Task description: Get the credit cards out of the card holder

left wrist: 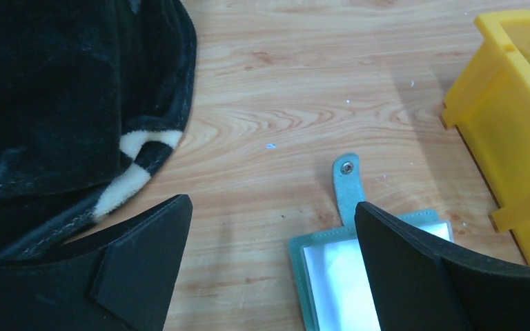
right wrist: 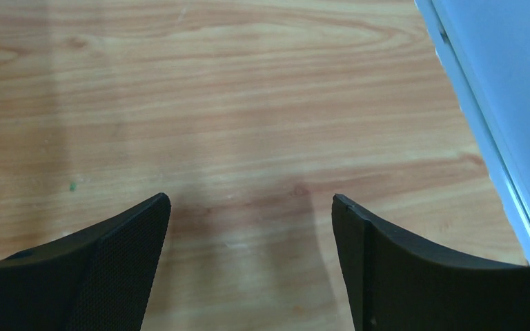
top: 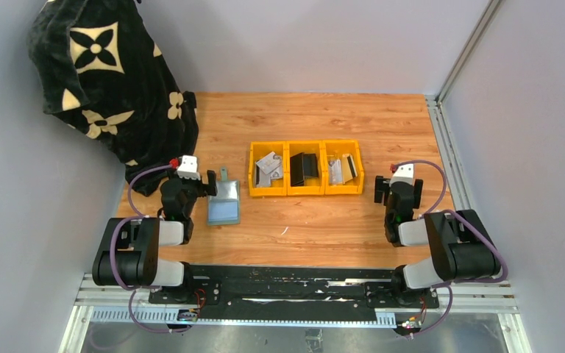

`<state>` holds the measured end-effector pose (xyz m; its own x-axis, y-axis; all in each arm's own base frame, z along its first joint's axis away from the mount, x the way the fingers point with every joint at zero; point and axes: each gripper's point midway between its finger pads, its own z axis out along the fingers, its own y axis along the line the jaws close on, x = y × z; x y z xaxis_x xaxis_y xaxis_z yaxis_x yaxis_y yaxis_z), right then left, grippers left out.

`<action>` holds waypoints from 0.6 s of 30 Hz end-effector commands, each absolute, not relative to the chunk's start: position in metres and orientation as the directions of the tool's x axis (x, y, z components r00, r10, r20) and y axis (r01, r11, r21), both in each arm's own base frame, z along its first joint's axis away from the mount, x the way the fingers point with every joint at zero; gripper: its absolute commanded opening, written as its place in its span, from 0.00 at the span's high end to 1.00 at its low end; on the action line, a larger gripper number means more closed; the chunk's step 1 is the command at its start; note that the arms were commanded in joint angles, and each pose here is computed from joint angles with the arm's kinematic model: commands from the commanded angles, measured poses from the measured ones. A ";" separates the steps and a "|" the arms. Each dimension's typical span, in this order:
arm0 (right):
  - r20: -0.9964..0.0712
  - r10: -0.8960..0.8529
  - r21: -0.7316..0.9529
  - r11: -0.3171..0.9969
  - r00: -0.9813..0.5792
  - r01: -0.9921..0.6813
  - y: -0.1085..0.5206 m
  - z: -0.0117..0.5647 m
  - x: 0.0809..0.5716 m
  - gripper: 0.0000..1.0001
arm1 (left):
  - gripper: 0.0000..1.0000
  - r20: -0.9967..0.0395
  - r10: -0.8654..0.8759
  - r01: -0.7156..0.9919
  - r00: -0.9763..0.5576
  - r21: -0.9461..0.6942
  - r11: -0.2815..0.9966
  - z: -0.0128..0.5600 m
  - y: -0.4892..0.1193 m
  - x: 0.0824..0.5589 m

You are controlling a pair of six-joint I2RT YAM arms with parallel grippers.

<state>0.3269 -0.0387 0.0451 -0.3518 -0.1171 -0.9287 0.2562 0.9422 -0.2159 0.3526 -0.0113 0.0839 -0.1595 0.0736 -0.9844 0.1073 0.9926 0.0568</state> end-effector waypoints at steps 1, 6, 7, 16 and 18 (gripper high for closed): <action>-0.949 -0.110 -0.177 0.962 -0.296 0.209 -0.034 0.069 0.350 0.10 | 0.00 -0.991 0.082 0.053 -0.109 0.076 0.996 0.101 -0.002 0.360; -0.957 -0.120 -0.179 0.960 -0.265 0.213 -0.035 0.072 0.350 0.09 | 0.00 -0.992 0.078 0.051 -0.102 0.073 0.996 0.102 -0.002 0.361; -0.957 -0.120 -0.179 0.961 -0.265 0.213 -0.035 0.073 0.350 0.09 | 0.00 -0.993 0.077 0.049 -0.094 0.073 0.996 0.102 -0.002 0.361; -0.956 -0.120 -0.180 0.961 -0.267 0.212 -0.035 0.072 0.350 0.09 | 0.00 -0.992 0.083 0.054 -0.100 0.078 0.996 0.102 -0.002 0.361; -0.956 -0.121 -0.180 0.961 -0.267 0.211 -0.035 0.072 0.351 0.09 | 0.00 -0.991 0.089 0.060 -0.101 0.084 0.995 0.102 -0.006 0.362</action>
